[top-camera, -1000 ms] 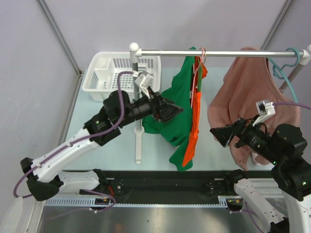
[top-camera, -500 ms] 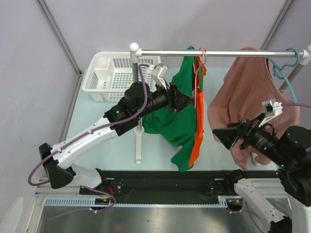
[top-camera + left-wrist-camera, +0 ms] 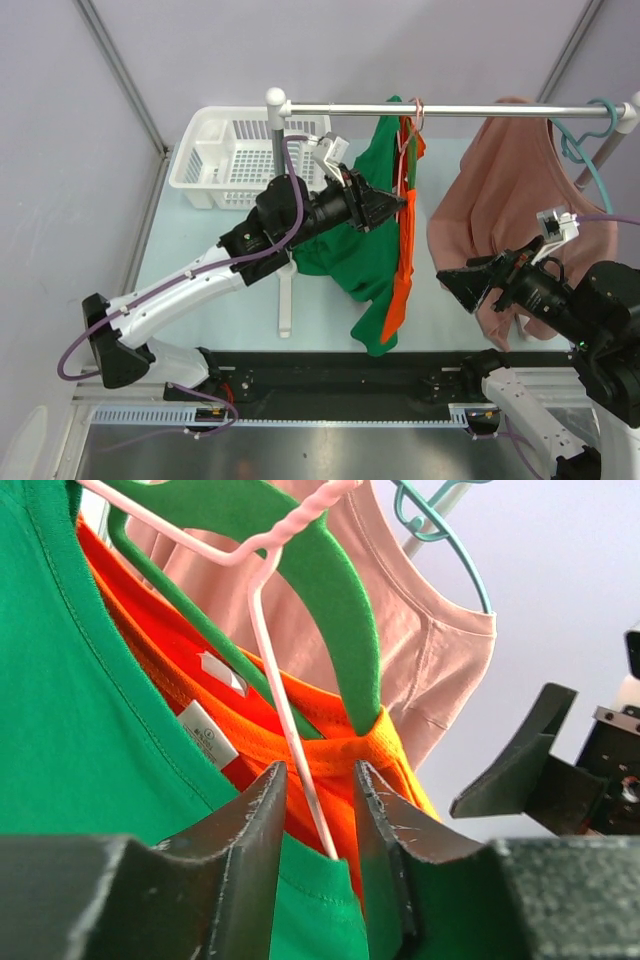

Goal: Remove the t-shirt from the hanger

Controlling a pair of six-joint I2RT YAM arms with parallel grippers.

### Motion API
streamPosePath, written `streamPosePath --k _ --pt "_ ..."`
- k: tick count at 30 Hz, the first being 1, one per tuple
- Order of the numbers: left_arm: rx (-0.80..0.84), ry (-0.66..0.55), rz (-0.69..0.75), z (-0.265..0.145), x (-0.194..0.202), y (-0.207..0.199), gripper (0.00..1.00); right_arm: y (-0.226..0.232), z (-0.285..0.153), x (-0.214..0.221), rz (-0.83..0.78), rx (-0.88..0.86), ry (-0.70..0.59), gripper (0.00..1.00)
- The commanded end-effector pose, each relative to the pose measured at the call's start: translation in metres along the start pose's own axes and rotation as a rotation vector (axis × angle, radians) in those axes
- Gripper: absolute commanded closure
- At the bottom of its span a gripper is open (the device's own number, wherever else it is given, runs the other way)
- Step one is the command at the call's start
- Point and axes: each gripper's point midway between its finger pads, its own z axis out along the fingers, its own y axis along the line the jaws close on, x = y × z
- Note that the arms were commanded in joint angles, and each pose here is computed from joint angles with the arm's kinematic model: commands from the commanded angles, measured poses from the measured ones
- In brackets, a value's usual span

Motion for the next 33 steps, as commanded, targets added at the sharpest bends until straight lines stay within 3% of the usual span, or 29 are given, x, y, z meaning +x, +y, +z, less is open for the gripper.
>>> streamPosePath --k 1,6,7,8,10,14,23,33 --pt "0.009 -0.069 -0.003 0.007 -0.023 -0.011 0.63 0.008 -0.002 -0.002 -0.025 -0.039 0.001 0.0" --pt "0.026 -0.031 -0.006 0.022 -0.016 -0.012 0.65 0.009 -0.005 -0.005 -0.035 -0.04 -0.003 0.0" --pt "0.041 -0.029 -0.009 0.026 -0.017 -0.017 0.68 0.011 -0.007 -0.007 -0.038 -0.039 -0.013 0.0" --pt "0.052 -0.026 -0.011 0.028 -0.016 -0.021 0.81 0.011 -0.008 -0.008 -0.039 -0.038 -0.017 0.0" --pt "0.058 -0.014 -0.013 0.038 -0.012 -0.027 0.93 0.011 -0.011 -0.011 -0.045 -0.027 -0.03 0.01" --pt "0.078 0.025 -0.011 0.061 -0.001 -0.038 1.0 0.01 -0.02 -0.02 -0.059 0.001 -0.072 0.0" --pt "0.138 0.062 -0.029 0.099 0.012 -0.069 1.0 0.011 -0.041 -0.038 -0.087 0.059 -0.15 0.0" --pt "0.067 -0.01 0.022 0.046 -0.025 -0.07 1.0 0.02 -0.027 -0.03 -0.132 -0.004 -0.04 0.0"
